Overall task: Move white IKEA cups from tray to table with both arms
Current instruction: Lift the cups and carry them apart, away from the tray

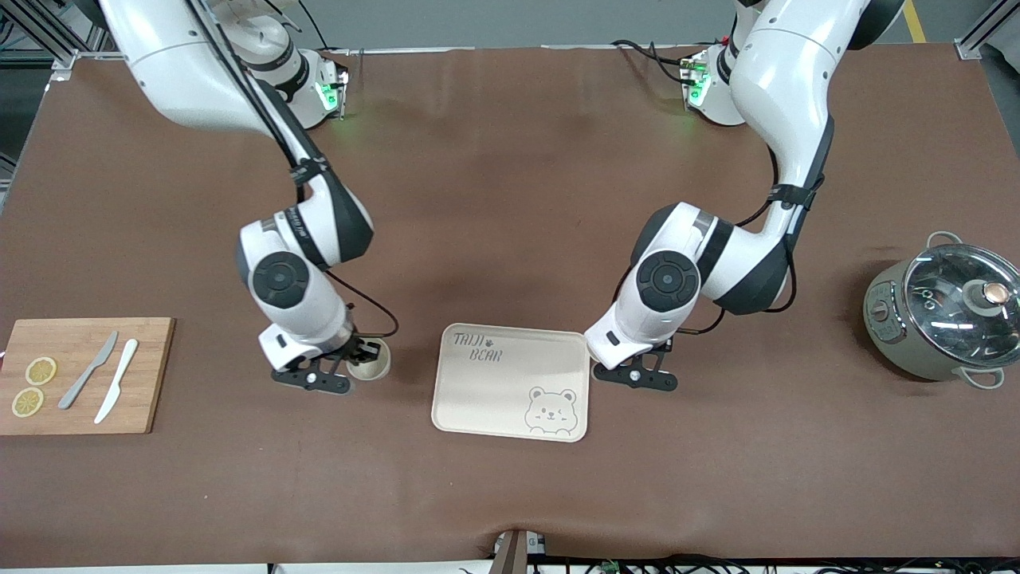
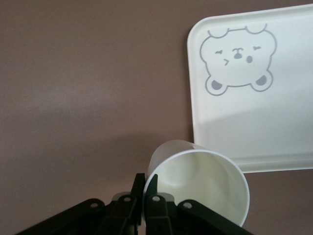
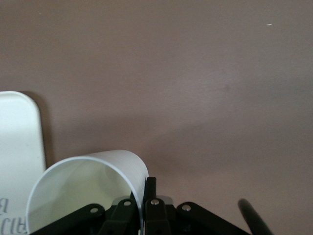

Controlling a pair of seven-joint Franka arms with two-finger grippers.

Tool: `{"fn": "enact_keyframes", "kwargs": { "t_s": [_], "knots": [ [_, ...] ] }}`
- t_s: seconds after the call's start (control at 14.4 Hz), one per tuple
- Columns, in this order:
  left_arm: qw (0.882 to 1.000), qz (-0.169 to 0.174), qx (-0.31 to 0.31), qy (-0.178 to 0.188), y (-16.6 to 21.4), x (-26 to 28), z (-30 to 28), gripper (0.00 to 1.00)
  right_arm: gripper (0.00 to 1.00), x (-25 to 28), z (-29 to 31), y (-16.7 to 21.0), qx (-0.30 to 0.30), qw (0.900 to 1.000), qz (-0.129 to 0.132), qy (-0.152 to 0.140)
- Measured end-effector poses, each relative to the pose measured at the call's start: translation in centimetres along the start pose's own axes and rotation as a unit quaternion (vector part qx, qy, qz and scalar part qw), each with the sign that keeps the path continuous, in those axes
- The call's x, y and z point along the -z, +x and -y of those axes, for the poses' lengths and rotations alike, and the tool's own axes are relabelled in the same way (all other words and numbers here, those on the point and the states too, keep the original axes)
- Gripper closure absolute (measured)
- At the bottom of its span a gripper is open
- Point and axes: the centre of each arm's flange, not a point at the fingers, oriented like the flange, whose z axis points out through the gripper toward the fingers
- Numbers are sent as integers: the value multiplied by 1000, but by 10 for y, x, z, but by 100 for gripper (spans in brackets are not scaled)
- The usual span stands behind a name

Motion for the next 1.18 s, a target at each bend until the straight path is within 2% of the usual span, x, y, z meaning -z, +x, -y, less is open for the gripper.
{"fn": "enact_keyframes", "kwargs": {
  "t_s": [0.21,0.42,0.55,0.97,1.18],
  "knots": [
    [1000,9,2,3,-3,-7,26,95,96,-12,-48,0,29,1000,-1,8],
    [1000,-21,2,-15,-15,-5,61,95,96,-33,-94,2,58,998,-1,16],
    [999,-38,0,-29,-35,-10,86,95,96,-47,-127,3,72,997,-8,28],
    [998,-29,1,-64,-95,-22,129,95,96,-63,-181,4,105,993,-25,40],
    [993,-56,-2,-100,-120,-35,165,95,96,-76,-199,4,121,991,-30,43]
  ]
}}
